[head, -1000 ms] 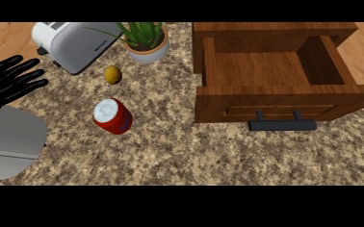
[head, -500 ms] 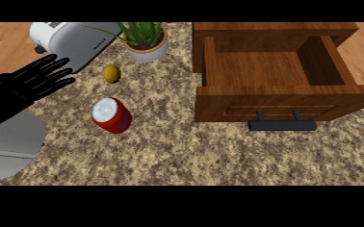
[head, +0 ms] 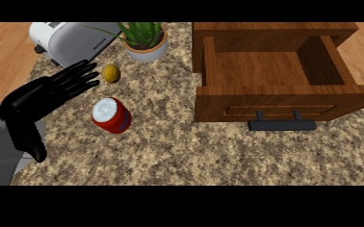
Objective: Pick up the can, place it into the drawer and close the drawer
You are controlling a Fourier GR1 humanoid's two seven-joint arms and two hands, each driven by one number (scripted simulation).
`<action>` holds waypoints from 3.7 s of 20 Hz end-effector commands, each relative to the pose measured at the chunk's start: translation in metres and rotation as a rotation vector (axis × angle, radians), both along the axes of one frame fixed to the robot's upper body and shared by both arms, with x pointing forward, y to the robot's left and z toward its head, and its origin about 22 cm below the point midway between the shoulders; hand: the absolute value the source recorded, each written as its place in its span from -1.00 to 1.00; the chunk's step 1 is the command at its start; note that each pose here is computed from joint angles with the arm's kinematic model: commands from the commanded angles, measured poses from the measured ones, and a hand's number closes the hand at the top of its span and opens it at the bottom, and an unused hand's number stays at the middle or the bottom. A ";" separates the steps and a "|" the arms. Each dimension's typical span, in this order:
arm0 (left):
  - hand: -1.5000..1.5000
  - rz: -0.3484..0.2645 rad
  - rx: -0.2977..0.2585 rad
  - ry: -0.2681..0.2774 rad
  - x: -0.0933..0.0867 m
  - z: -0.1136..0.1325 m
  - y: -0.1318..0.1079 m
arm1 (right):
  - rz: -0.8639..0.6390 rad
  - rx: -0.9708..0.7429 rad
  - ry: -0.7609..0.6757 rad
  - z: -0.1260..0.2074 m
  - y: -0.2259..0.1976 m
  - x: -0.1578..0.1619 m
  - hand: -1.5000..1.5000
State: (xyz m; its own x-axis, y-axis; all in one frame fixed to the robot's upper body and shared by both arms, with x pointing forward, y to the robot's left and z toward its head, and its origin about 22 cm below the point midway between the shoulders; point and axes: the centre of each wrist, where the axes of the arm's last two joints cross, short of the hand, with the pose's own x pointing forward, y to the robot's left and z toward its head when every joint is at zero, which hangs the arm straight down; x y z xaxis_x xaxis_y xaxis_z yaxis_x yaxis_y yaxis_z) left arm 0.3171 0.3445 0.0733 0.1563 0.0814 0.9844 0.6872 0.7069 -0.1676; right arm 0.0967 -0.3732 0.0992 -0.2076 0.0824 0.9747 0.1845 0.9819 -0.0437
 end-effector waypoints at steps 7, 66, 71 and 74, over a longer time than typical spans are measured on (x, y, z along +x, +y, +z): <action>-1.00 0.056 0.069 0.018 0.009 -0.050 0.001 | 0.000 -0.001 0.015 0.003 0.002 -0.005 -1.00; 1.00 0.163 -0.194 0.087 0.033 -0.149 -0.084 | -0.010 0.035 0.009 0.011 0.006 -0.041 -1.00; 1.00 0.733 -0.219 0.072 0.018 -0.165 -0.078 | -0.024 0.026 0.006 0.014 0.003 -0.049 -1.00; 1.00 0.751 -0.226 0.013 0.042 -0.137 -0.114 | -0.028 0.028 0.003 0.015 0.003 -0.046 -1.00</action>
